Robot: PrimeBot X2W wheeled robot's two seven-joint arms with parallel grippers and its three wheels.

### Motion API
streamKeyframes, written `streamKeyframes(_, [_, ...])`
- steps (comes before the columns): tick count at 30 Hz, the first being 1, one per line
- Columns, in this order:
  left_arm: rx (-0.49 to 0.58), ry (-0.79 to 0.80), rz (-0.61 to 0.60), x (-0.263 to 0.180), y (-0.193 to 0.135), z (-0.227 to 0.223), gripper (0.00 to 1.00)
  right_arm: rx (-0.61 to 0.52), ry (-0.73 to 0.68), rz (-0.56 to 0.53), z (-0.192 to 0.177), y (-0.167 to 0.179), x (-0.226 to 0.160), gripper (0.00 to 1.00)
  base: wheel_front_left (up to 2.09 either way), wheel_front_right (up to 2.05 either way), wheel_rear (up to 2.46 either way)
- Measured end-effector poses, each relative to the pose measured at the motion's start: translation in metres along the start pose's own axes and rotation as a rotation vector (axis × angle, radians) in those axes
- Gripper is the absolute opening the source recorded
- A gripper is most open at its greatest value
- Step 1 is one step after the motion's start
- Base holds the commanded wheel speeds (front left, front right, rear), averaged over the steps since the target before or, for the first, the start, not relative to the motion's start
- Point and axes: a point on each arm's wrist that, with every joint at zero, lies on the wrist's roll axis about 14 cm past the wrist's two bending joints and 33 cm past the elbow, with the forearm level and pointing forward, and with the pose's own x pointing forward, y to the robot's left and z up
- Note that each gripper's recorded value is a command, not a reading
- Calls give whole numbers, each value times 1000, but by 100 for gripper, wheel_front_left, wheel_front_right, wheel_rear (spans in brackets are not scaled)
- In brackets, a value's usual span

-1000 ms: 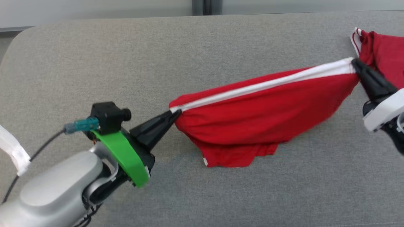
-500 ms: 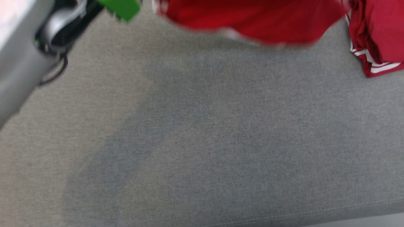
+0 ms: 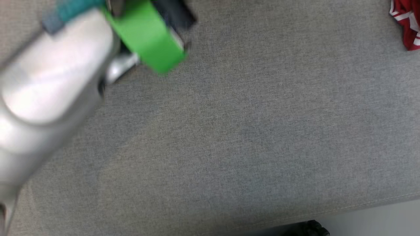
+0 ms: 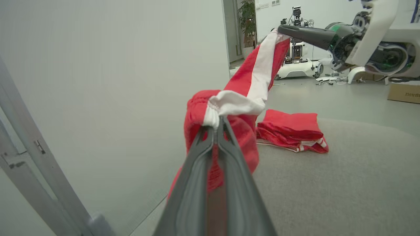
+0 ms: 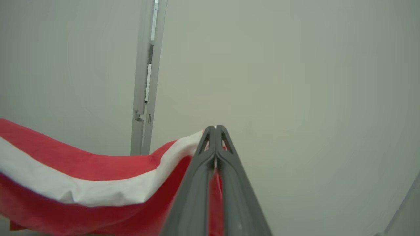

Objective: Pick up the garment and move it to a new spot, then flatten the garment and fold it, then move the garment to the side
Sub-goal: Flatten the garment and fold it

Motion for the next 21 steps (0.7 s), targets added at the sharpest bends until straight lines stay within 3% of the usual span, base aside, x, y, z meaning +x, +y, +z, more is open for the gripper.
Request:
streamKeyframes(5, [-238,164,4,-65,-63,-78,0,107,147,-70,-40,20,-79,0,0,0,0])
streamKeyframes(12, [-500,349,111,-143,-138,-109,0,256,311,-193,-39,44,-176,0,0,0,0])
streamKeyframes(21, [-572,453,131,-186,-191,-84,0,283,374,-243,12,40,-239,0,0,0,0])
